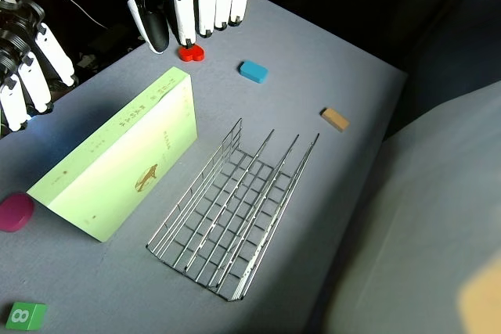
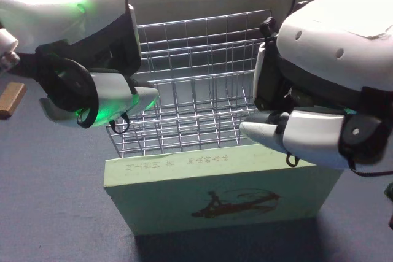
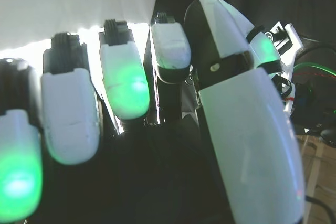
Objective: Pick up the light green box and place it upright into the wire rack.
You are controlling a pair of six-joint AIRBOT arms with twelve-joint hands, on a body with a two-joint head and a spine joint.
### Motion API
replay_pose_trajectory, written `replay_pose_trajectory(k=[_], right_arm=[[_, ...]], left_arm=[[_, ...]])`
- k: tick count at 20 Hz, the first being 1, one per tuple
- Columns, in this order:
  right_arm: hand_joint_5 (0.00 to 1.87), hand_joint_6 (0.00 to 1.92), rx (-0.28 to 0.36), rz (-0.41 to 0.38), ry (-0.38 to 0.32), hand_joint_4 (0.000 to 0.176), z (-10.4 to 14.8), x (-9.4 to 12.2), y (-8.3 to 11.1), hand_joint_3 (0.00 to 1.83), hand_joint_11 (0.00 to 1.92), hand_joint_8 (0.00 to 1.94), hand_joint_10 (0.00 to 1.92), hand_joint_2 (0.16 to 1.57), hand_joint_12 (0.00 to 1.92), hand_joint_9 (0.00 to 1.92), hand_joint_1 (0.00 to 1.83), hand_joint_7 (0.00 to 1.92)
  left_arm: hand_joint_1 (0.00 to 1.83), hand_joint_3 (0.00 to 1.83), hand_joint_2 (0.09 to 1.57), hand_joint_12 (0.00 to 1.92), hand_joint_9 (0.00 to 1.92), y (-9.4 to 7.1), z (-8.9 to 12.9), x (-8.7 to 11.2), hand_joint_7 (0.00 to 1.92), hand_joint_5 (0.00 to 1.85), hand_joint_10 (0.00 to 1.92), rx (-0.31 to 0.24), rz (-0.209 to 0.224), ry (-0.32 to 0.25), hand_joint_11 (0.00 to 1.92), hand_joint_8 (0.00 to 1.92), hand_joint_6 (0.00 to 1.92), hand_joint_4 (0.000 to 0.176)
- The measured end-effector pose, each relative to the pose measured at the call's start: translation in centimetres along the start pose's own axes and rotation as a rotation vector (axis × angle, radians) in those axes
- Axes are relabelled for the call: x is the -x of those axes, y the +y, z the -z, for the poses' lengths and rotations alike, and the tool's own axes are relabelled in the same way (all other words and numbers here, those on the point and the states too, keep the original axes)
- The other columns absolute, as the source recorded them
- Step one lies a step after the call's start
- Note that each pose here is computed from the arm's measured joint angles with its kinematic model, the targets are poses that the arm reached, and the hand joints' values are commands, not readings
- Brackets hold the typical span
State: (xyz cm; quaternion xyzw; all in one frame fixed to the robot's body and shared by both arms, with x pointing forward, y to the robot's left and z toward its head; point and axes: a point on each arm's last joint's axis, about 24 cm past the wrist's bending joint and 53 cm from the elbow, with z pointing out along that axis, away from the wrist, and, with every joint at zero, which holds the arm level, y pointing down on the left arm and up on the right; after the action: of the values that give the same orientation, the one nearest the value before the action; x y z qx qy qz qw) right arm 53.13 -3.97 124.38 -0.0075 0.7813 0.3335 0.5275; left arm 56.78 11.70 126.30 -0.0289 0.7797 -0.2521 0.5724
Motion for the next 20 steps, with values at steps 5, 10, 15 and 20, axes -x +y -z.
replay_pose_trajectory(k=[5, 10, 15, 20], right_arm=[[0.11, 0.0, -0.097, 0.006, -0.013, 0.053, -0.2, -0.2, -1.6, 0.02, 0.0, 0.0, 0.0, 0.97, 0.73, 0.11, 0.12, 0.16], [0.14, 0.01, -0.155, 0.036, -0.033, 0.052, -0.4, -0.2, -2.5, 0.0, 0.0, 0.0, 0.01, 0.96, 0.78, 0.14, 0.16, 0.18], [0.14, 0.0, -0.18, 0.066, -0.063, 0.051, -0.6, 0.0, -2.4, 0.0, 0.0, 0.0, 0.0, 0.96, 0.77, 0.14, 0.16, 0.19], [0.04, 0.0, -0.145, 0.057, -0.045, 0.041, -1.3, -1.7, -0.2, 0.0, 0.0, 0.0, 0.0, 0.97, 0.62, 0.08, 0.43, 0.12]], left_arm=[[0.19, 0.02, 1.13, 0.76, 0.26, 0.1, 0.1, -0.2, 0.35, 0.41, 0.01, 0.007, 0.001, 0.006, 0.0, 0.0, 0.01, 0.067], [0.18, 0.01, 1.13, 0.76, 0.26, 0.1, 0.1, -0.1, 0.33, 0.4, 0.0, 0.01, -0.028, 0.004, 0.0, 0.0, 0.0, 0.07], [0.18, 0.01, 1.13, 0.76, 0.26, 3.4, -0.4, 1.5, 0.33, 0.41, 0.0, 0.081, -0.081, -0.025, 0.0, 0.0, 0.0, 0.07], [0.18, 0.0, 1.13, 0.74, 0.26, 7.4, 0.0, 3.5, 0.33, 0.41, 0.0, 0.167, -0.14, -0.059, 0.0, 0.0, 0.0, 0.069]])
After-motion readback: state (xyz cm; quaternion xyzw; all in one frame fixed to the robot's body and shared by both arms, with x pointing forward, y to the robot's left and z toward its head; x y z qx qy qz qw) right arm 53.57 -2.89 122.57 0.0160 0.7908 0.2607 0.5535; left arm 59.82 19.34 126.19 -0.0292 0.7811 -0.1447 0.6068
